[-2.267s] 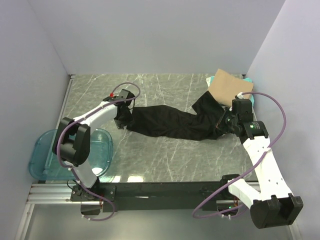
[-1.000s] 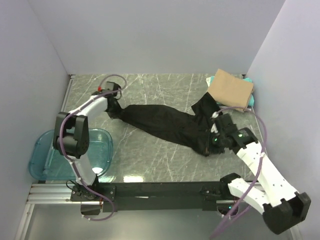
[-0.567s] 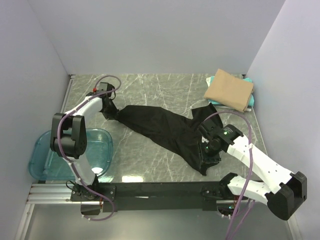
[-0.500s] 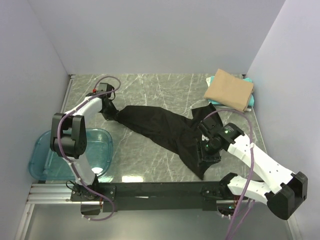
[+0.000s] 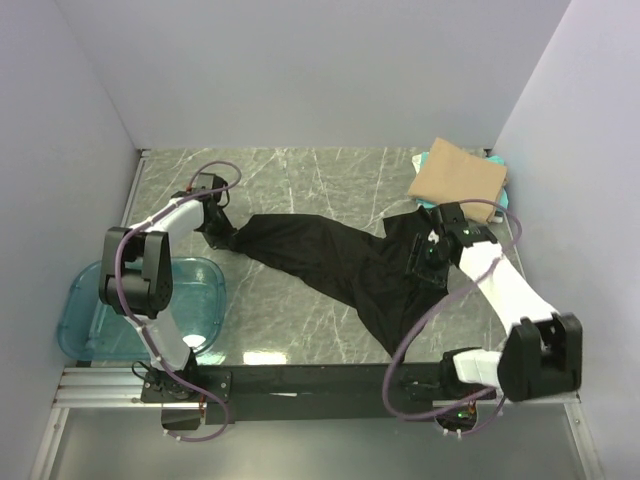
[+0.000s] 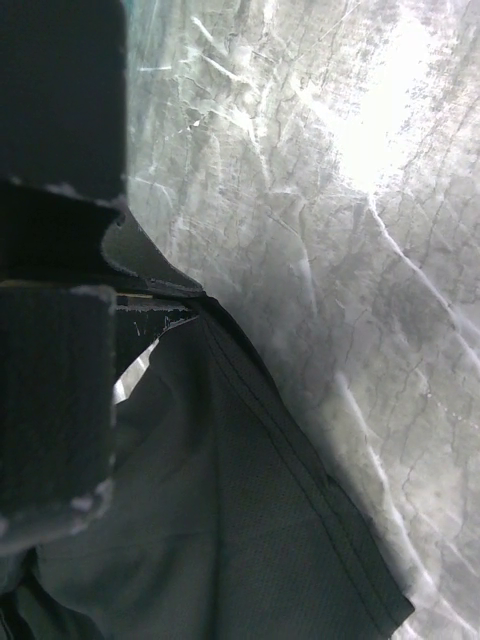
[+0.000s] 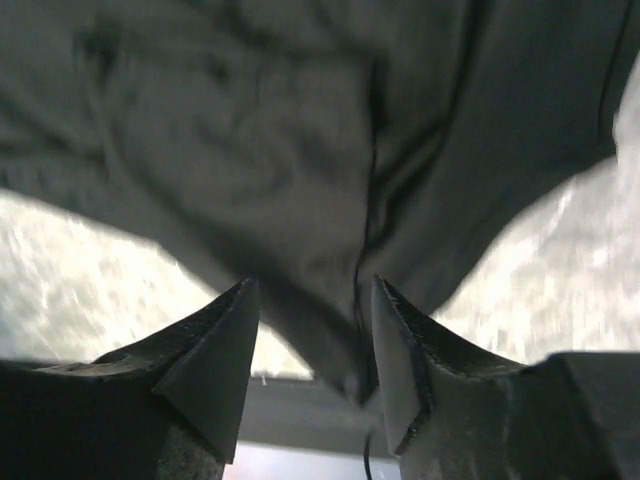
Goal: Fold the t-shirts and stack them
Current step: Flatten the tshirt out
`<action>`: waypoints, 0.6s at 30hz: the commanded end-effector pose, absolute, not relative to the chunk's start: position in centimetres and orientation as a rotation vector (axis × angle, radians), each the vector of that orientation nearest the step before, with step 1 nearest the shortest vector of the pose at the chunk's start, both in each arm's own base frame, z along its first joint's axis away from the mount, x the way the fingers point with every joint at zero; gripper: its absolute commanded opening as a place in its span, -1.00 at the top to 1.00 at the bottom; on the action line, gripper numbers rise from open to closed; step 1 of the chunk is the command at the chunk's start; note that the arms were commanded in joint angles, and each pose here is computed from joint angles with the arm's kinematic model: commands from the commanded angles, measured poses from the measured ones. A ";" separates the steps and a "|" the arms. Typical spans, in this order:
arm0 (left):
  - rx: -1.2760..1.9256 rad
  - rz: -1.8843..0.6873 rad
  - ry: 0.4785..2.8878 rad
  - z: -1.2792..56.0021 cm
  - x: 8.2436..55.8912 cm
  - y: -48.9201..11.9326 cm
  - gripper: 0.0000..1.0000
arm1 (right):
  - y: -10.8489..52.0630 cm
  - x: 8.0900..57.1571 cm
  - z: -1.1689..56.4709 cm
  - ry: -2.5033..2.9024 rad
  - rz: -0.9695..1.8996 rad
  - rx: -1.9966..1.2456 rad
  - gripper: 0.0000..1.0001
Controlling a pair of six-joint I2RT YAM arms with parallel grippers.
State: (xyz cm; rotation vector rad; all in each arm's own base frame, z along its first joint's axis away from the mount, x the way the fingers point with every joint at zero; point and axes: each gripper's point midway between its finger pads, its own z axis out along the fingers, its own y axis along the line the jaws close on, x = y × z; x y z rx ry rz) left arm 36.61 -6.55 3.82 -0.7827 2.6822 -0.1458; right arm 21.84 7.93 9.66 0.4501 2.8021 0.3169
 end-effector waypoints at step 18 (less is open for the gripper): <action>-0.729 -0.196 2.653 6.4 36.7 -6.8 0.99 | 6.2 31.1 3.8 2.755 0.446 0.559 0.05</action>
